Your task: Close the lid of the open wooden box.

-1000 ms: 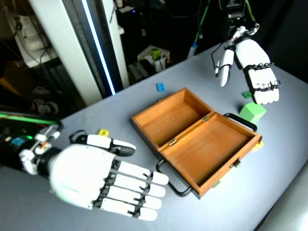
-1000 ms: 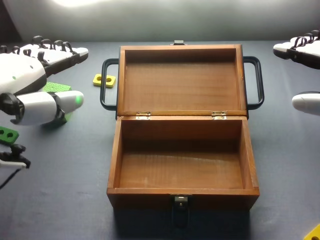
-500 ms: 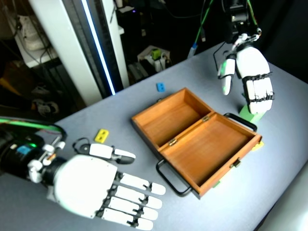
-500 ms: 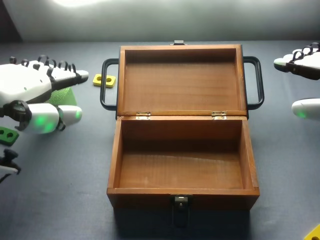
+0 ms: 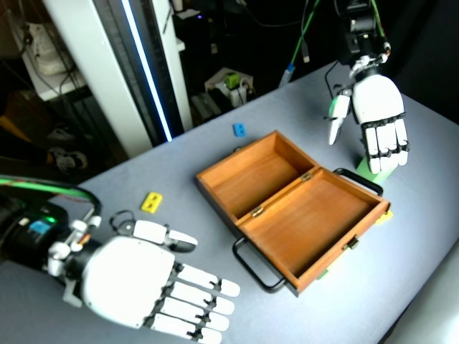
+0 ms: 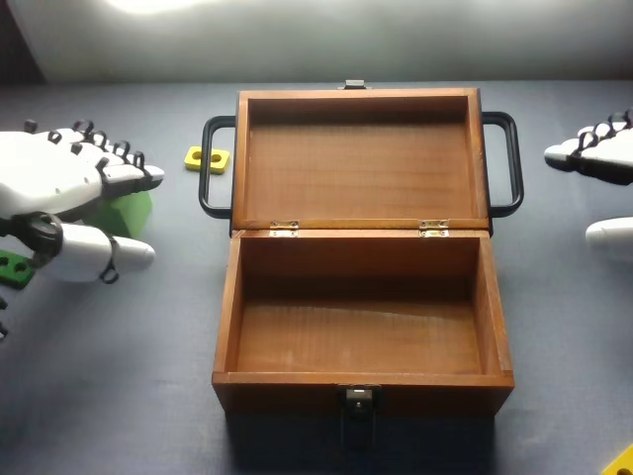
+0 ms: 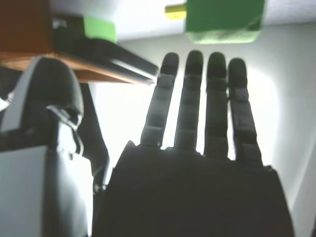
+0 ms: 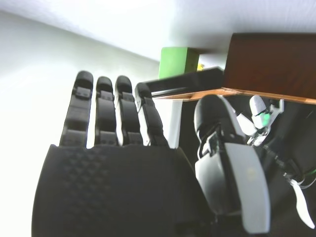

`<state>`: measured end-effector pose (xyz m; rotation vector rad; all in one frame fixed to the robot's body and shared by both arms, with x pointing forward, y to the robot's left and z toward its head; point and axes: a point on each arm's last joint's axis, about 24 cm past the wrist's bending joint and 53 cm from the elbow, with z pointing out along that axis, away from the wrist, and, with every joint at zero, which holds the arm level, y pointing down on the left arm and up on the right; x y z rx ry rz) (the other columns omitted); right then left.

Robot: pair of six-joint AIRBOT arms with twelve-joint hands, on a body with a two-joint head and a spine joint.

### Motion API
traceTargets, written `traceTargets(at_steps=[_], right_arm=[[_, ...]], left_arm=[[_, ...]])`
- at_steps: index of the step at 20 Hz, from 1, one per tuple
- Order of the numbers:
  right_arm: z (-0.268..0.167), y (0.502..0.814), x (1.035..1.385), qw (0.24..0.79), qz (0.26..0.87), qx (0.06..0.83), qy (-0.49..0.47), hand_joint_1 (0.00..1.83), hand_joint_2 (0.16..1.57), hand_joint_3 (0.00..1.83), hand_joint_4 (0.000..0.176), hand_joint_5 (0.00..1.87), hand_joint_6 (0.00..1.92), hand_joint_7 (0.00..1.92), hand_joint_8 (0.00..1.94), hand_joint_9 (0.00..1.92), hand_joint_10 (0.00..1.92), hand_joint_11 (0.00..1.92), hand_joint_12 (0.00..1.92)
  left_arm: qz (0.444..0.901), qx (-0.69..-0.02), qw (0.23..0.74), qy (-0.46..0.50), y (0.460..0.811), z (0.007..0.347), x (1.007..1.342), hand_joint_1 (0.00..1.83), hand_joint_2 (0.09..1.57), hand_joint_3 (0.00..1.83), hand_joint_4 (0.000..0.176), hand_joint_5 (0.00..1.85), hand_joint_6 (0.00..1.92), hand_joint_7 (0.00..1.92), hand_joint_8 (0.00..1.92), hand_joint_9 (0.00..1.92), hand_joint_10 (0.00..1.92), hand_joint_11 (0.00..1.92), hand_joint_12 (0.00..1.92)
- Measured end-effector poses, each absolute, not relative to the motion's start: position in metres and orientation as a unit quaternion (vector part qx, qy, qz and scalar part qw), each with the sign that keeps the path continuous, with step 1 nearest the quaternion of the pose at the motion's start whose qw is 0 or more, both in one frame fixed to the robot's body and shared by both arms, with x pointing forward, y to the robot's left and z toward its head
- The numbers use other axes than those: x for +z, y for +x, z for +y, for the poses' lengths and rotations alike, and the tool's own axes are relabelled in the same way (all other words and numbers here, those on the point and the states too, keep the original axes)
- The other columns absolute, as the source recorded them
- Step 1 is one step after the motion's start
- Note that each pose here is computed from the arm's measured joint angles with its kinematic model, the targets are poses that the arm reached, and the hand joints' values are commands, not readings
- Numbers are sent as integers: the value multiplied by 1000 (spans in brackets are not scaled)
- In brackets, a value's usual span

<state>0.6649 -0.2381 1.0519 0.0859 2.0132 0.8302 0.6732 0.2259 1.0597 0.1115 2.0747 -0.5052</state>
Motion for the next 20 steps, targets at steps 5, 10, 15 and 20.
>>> traceTargets(at_steps=[5, 10, 15, 20], right_arm=[[-236, 665, 1039, 453, 829, 328, 32, 195, 1423, 10, 0, 95, 0, 97, 0, 27, 0, 60, 13], [-217, 667, 1035, 448, 828, 336, 18, 150, 1430, 6, 0, 93, 0, 81, 0, 29, 0, 71, 9], [-216, 672, 1030, 447, 832, 328, 13, 126, 1433, 0, 0, 102, 3, 102, 3, 37, 3, 71, 5], [-205, 671, 1026, 442, 832, 335, 10, 65, 1444, 3, 0, 103, 4, 98, 2, 41, 6, 77, 9]], left_arm=[[853, -202, 475, 73, 673, 212, 1056, 0, 1315, 7, 0, 30, 11, 38, 14, 25, 10, 22, 15], [858, -200, 465, 94, 676, 197, 1048, 0, 1244, 0, 0, 10, 3, 37, 2, 45, 2, 27, 16], [859, -187, 462, 117, 683, 189, 1047, 0, 1231, 0, 0, 36, 12, 55, 11, 68, 15, 67, 33], [863, -178, 456, 130, 690, 181, 1042, 0, 1233, 0, 0, 0, 0, 7, 0, 32, 1, 77, 34]])
